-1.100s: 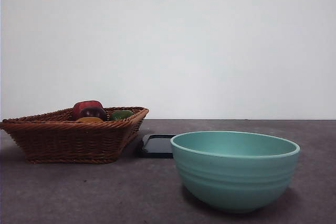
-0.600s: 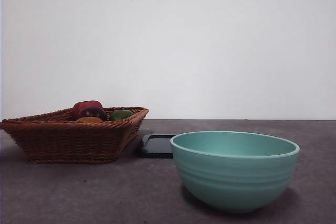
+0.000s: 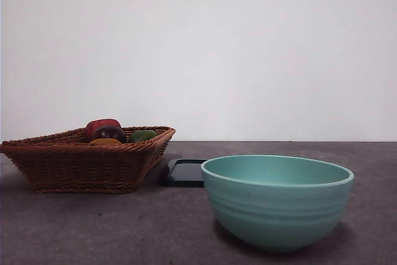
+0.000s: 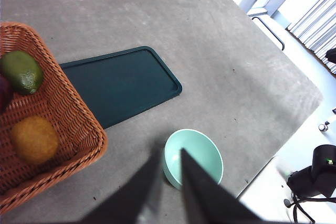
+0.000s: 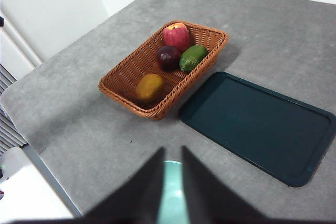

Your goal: Pick up the wifruite, put it on the bowl, pick up the plate, put it on desk

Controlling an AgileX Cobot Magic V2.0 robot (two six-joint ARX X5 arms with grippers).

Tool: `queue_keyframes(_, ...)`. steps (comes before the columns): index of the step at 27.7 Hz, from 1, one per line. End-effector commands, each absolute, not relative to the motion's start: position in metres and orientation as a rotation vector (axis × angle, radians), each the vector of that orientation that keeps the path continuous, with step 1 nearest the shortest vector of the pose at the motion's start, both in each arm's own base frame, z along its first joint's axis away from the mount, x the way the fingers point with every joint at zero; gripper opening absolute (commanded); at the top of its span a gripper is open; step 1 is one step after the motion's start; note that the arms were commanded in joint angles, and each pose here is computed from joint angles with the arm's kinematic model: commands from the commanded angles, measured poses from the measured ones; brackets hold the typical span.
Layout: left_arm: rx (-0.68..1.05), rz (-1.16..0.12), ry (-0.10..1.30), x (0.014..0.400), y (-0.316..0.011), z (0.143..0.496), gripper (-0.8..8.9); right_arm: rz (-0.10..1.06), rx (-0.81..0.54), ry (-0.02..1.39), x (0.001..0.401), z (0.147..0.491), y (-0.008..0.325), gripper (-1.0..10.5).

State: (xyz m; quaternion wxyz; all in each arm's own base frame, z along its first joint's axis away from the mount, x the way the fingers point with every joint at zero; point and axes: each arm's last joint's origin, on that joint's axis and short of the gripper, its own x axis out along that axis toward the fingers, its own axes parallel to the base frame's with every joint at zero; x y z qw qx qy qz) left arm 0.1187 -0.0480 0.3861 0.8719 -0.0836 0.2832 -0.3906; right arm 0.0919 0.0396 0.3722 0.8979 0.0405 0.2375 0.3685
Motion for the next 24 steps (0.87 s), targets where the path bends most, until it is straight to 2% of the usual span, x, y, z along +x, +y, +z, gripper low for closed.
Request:
queue_keyframes(1, -0.129, -0.850, 0.548, 0.118, -0.050, 0.393, 3.74, 0.770, 0.086, 0.477, 0.092, 0.377, 0.040, 2.9)
queue_keyframes(2, -0.126, -0.854, 0.547, 0.118, -0.050, 0.393, 4.64, 0.768, 0.089, 0.478, 0.092, 0.377, 0.040, 3.7)
queue_keyframes(4, -0.123, -0.861, 0.542, 0.118, -0.051, 0.393, 5.56, 0.765, 0.100, 0.483, 0.092, 0.377, 0.040, 4.9)
queue_keyframes(8, -0.118, -0.872, 0.526, 0.118, -0.052, 0.395, 5.71, 0.764, 0.104, 0.488, 0.091, 0.377, 0.040, 6.4)
queue_keyframes(19, -0.117, -0.871, 0.513, 0.120, -0.053, 0.396, 5.61, 0.766, 0.098, 0.486, 0.091, 0.377, 0.040, 6.6)
queue_keyframes(24, -0.148, -0.848, 0.584, 0.130, -0.056, 0.390, 5.61, 0.766, 0.099, 0.486, 0.091, 0.377, 0.040, 6.6)
